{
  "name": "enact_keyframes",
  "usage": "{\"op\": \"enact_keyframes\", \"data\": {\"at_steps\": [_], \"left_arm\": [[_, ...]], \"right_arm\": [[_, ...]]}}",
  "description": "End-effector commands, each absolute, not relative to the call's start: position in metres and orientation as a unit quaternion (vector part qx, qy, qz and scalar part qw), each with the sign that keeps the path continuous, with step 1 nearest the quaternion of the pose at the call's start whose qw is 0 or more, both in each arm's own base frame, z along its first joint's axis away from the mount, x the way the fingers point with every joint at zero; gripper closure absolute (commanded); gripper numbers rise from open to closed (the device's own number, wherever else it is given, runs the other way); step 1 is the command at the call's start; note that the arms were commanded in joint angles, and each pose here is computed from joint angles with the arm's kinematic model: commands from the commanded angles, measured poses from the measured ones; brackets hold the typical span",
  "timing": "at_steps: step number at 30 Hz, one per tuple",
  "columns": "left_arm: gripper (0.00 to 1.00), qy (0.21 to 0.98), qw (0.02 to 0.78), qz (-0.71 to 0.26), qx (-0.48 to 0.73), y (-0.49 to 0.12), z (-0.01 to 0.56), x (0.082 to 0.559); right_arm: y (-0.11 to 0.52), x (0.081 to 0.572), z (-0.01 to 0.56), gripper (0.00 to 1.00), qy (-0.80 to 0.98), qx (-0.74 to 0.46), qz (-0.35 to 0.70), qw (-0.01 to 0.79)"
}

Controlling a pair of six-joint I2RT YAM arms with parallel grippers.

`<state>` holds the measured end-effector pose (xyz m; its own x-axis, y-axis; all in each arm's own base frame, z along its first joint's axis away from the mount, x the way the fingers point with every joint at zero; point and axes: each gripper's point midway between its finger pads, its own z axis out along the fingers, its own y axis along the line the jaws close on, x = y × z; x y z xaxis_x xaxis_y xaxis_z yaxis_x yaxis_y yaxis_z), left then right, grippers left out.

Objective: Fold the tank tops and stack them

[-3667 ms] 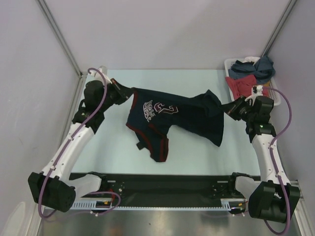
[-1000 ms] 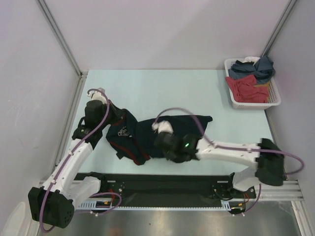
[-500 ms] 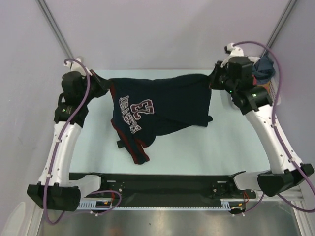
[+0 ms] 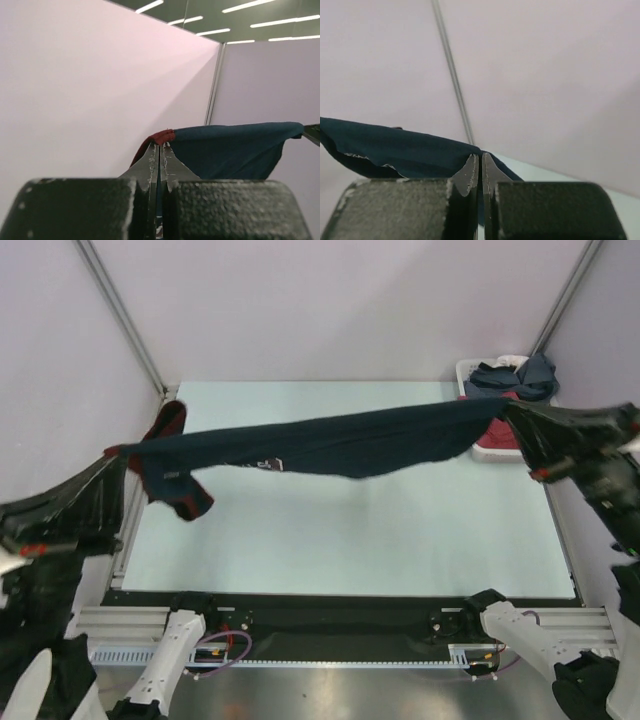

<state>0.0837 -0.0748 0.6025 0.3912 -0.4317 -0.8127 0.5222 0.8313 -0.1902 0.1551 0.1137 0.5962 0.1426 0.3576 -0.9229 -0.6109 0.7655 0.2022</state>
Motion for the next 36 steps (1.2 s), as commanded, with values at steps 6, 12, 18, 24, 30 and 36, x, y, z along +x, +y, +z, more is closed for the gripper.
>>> {"op": "enact_keyframes", "data": {"at_steps": [6, 12, 18, 24, 30, 36], "left_arm": [[1.00, 0.523, 0.807, -0.273, 0.006, -0.067, 0.584, 0.124], [1.00, 0.586, 0.756, -0.289, -0.012, -0.078, 0.534, 0.201], [1.00, 0.645, 0.701, -0.298, -0.060, -0.083, 0.428, 0.302], [1.00, 0.666, 0.665, -0.320, -0.107, -0.089, 0.322, 0.390], [1.00, 0.678, 0.652, -0.306, -0.148, -0.085, 0.274, 0.467], [1.00, 0.714, 0.626, -0.278, -0.145, -0.088, 0.248, 0.560]], "right_arm": [[0.112, 0.130, 0.624, 1.00, 0.549, -0.141, 0.325, 0.757], [0.124, 0.229, 0.567, 1.00, 0.649, -0.097, 0.268, 0.705], [0.120, 0.328, 0.463, 1.00, 0.729, -0.017, 0.228, 0.646], [0.111, 0.434, 0.363, 1.00, 0.758, 0.059, 0.279, 0.587], [0.098, 0.546, 0.270, 1.00, 0.780, 0.134, 0.313, 0.525], [0.094, 0.637, 0.248, 1.00, 0.780, 0.140, 0.304, 0.529]]}}
